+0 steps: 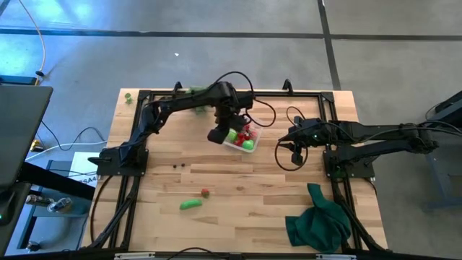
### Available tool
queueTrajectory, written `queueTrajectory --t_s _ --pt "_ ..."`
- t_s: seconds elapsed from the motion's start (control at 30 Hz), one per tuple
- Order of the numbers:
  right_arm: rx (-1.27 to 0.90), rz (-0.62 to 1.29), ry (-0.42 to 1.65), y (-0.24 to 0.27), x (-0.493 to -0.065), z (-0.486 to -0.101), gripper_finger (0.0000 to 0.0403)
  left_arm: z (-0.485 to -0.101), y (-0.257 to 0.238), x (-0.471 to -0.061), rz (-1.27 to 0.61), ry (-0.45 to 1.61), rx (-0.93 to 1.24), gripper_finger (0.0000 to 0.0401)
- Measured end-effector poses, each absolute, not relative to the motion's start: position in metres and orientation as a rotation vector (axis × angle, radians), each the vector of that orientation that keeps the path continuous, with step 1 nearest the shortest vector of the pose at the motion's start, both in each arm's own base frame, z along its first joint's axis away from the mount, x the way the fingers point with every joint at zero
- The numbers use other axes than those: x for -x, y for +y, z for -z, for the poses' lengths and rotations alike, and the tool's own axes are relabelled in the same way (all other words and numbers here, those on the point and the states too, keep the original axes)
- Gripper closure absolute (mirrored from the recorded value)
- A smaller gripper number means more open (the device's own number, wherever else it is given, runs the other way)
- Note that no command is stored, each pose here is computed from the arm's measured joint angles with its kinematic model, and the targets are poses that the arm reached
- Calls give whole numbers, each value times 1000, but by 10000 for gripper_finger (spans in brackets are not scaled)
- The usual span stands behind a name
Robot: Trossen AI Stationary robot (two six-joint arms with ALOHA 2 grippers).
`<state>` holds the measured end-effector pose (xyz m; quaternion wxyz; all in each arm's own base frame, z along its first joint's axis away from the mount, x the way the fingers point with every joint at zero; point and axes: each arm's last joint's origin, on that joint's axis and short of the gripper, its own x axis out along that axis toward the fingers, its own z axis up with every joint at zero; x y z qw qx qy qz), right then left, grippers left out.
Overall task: Pick and placing Produce into tupperware
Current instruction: Put the pea into the transparent container
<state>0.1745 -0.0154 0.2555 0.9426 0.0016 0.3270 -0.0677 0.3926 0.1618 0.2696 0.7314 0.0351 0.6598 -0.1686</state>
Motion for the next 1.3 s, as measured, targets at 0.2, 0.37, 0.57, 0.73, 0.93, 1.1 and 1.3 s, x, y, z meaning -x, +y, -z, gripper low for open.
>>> queueTrajectory --t_s 0.2,0.37,0.57,0.73,0.93,1.1,1.3 --pt "-3 137 667 -15 -174 -255 327 -302 148 -379 346 1404 -82 258" --pt "-4 133 667 -15 -174 -255 327 -344 128 -361 295 1330 -155 259" --pt "-5 134 667 -15 -174 -255 327 -389 96 -333 163 1272 -267 259" --pt "-4 133 668 -15 -174 -255 327 -401 68 -310 77 1284 -296 259" --pt "-4 134 667 -15 -174 -255 327 -377 35 -281 -22 1254 -263 259" --pt "-4 134 667 -15 -174 -255 327 -336 8 -253 -61 1120 -153 259" --pt "-4 134 667 -15 -174 -255 327 -285 -30 -238 44 1050 -28 258"
